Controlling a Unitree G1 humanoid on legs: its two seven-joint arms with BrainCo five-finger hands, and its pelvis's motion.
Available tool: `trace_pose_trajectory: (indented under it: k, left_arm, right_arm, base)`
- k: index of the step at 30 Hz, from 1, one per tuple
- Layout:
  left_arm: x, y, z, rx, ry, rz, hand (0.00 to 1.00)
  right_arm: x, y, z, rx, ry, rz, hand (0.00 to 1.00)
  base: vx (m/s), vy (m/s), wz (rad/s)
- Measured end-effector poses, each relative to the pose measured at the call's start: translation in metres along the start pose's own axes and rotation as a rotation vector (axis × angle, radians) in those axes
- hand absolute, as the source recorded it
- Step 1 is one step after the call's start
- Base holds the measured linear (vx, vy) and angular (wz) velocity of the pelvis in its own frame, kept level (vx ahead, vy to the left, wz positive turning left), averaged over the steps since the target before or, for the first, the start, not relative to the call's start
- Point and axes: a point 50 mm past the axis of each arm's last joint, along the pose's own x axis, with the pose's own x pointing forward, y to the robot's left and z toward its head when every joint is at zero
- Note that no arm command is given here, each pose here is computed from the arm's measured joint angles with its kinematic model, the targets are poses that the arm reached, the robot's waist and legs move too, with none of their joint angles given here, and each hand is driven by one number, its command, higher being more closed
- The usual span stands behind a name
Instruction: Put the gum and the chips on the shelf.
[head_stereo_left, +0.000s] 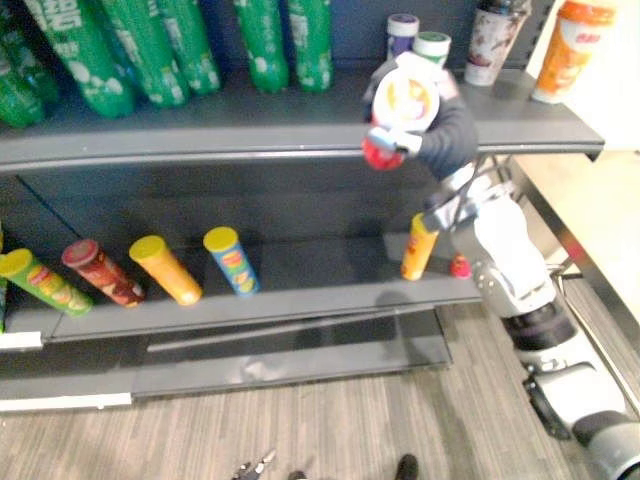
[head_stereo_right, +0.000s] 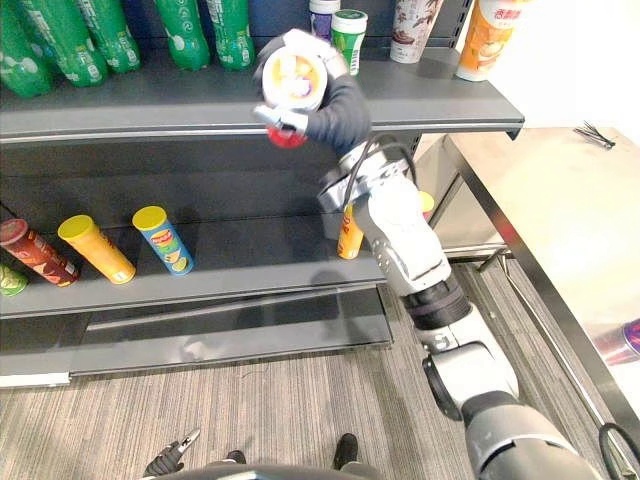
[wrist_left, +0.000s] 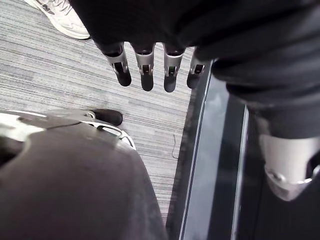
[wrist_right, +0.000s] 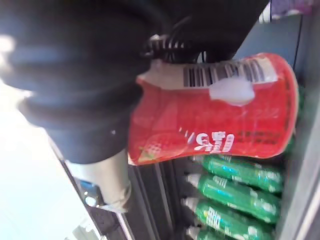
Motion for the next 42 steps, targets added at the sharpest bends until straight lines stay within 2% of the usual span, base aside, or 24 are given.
trace_pose_trajectory:
  k: [8, 18, 34, 42]
  left_arm:
    - [0.0, 0.0, 0.0, -0.011, -0.002, 0.0, 0.0]
    - [0.002, -0.004, 0.01, -0.005, -0.035, -0.012, 0.0]
    - [0.003, -0.008, 0.022, 0.005, -0.08, -0.028, 0.0]
    - [0.003, -0.008, 0.022, 0.007, -0.083, -0.029, 0.0]
  right_arm:
    - [0.03, -0.041, 0.001, -0.114, 0.068, -0.143, 1.0]
    - [0.033, -0.084, -0.001, -0.106, 0.129, -0.34, 1.0]
    - [0.021, -0.096, -0.014, -0.108, 0.19, -0.378, 1.0]
    - [0.005, -0.086, -0.017, -0.103, 0.159, -0.317, 1.0]
  base:
    - [0.0, 0.0, 0.01]
    - [0.01, -0.004, 0.06]
    - [0.0, 0.0, 0.0]
    - [0.0, 0.002, -0.07]
